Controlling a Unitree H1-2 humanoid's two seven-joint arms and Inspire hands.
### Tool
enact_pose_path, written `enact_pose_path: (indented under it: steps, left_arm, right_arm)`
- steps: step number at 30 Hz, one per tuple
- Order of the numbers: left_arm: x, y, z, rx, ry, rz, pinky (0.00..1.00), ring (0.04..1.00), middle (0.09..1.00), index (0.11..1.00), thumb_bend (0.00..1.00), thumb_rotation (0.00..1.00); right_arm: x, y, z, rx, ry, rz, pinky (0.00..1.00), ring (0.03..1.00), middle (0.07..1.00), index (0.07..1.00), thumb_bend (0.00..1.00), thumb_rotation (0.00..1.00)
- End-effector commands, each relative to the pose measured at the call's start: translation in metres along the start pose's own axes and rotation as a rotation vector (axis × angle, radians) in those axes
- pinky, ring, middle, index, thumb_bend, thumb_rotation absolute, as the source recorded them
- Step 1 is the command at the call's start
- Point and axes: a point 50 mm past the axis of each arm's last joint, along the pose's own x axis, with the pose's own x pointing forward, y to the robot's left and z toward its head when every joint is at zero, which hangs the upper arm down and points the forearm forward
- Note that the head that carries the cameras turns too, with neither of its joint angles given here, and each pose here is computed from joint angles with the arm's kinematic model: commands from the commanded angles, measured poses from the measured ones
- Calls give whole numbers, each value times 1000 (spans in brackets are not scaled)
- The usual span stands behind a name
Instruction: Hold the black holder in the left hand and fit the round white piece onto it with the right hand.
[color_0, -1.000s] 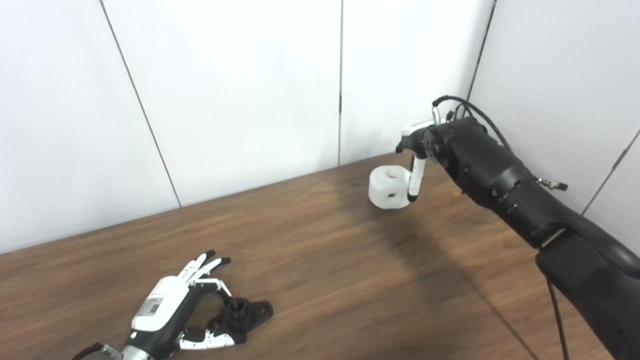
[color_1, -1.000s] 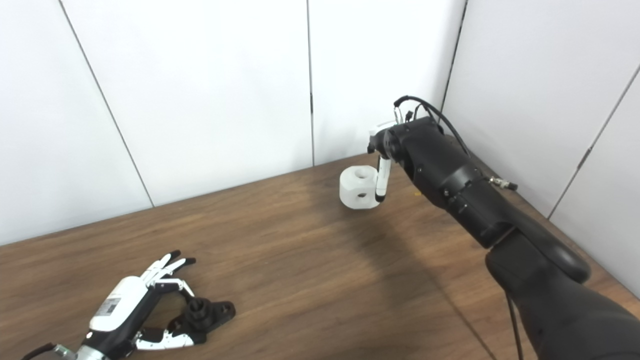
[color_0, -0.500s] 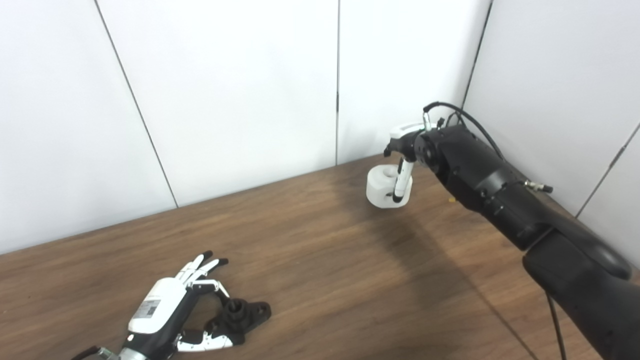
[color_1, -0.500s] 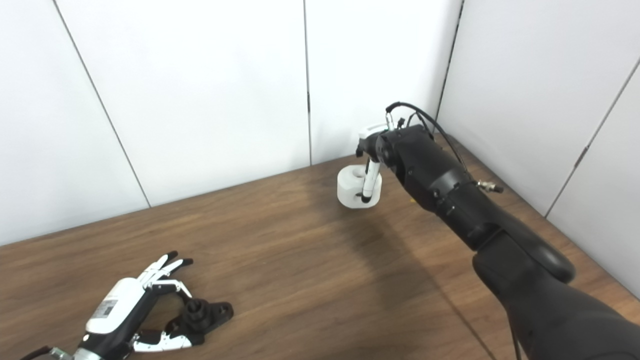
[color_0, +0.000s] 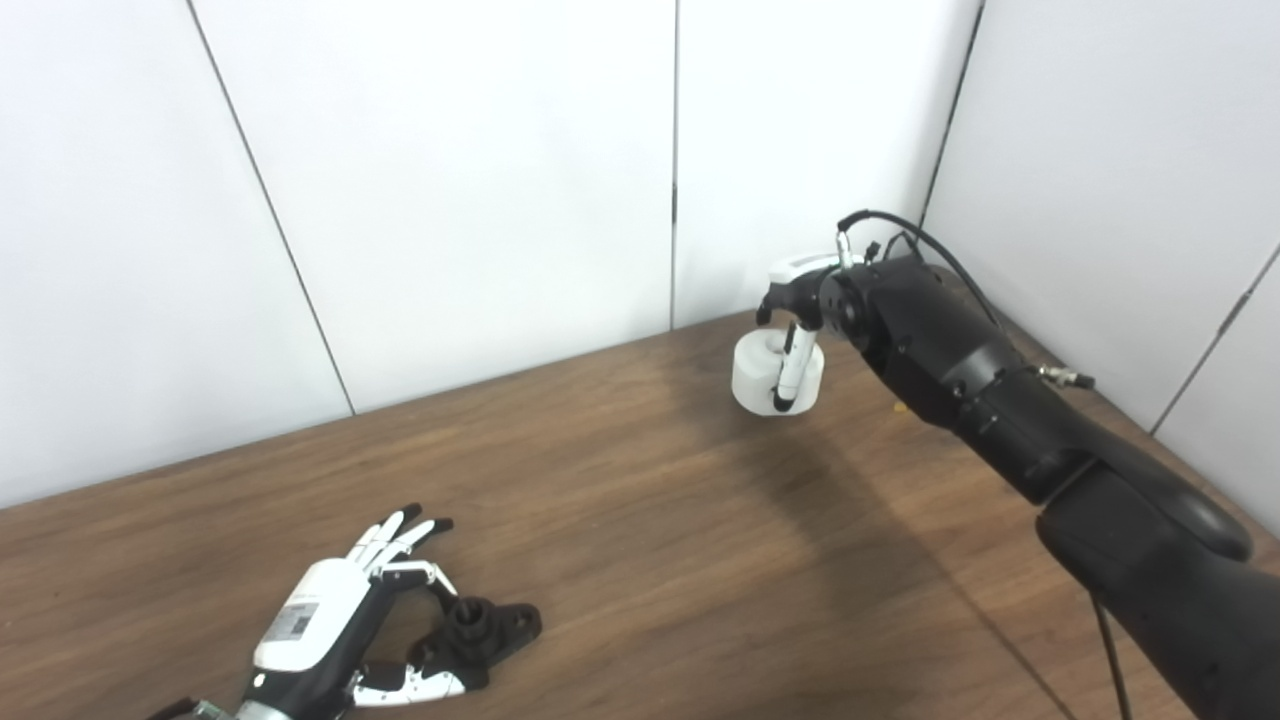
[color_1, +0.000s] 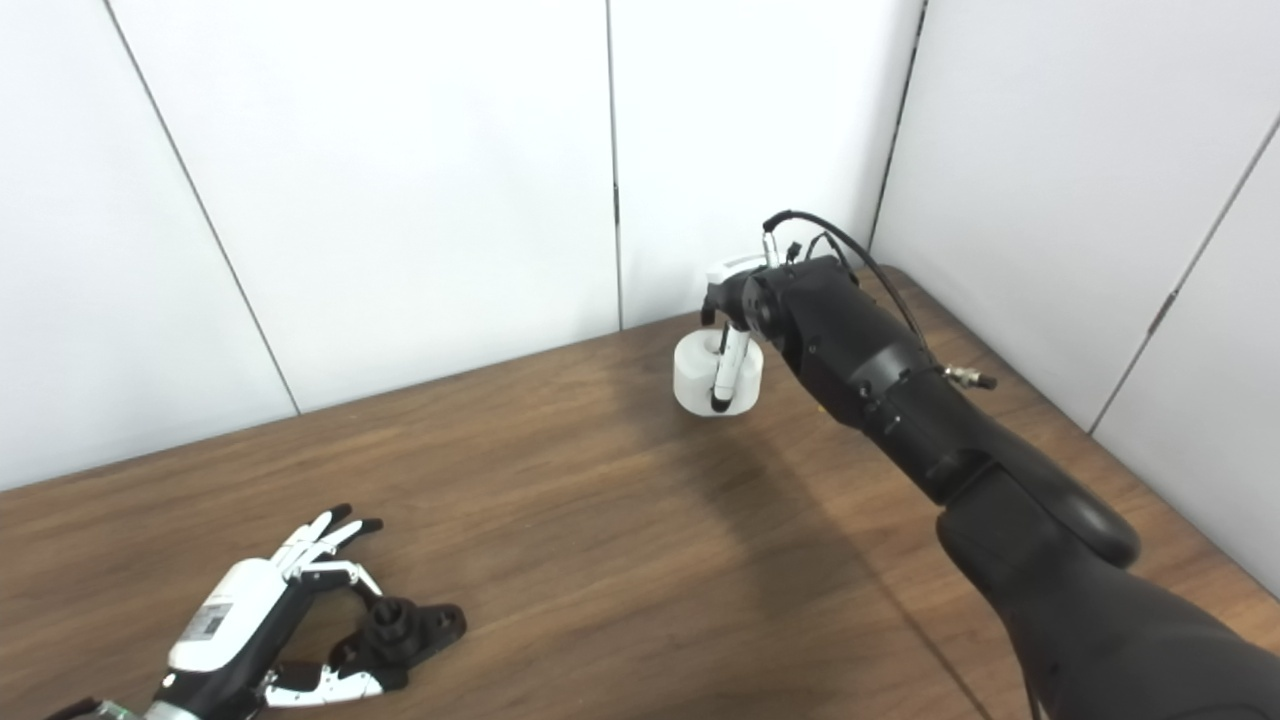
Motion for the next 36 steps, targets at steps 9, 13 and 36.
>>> enact_pose_path:
  steps: [9,13,36]
  left_arm:
    - [-59,-54,-27,-1,197,-231,988,1000,919,482,525,61]
    - [-60,-53,-28,-4,194,-225,982,1000,914,483,525,60]
    - [-59,-56,-22,-8,190,-224,968,1000,915,482,525,60]
  right_arm:
    - [-9,-24,-8,-8,11,-85,881,952,954,791,906,305]
    - [-11,-22,-9,-1,14,-79,884,952,948,780,903,299]
    - [-11,-4,-18,21,-64,-296,809,814,746,482,524,139]
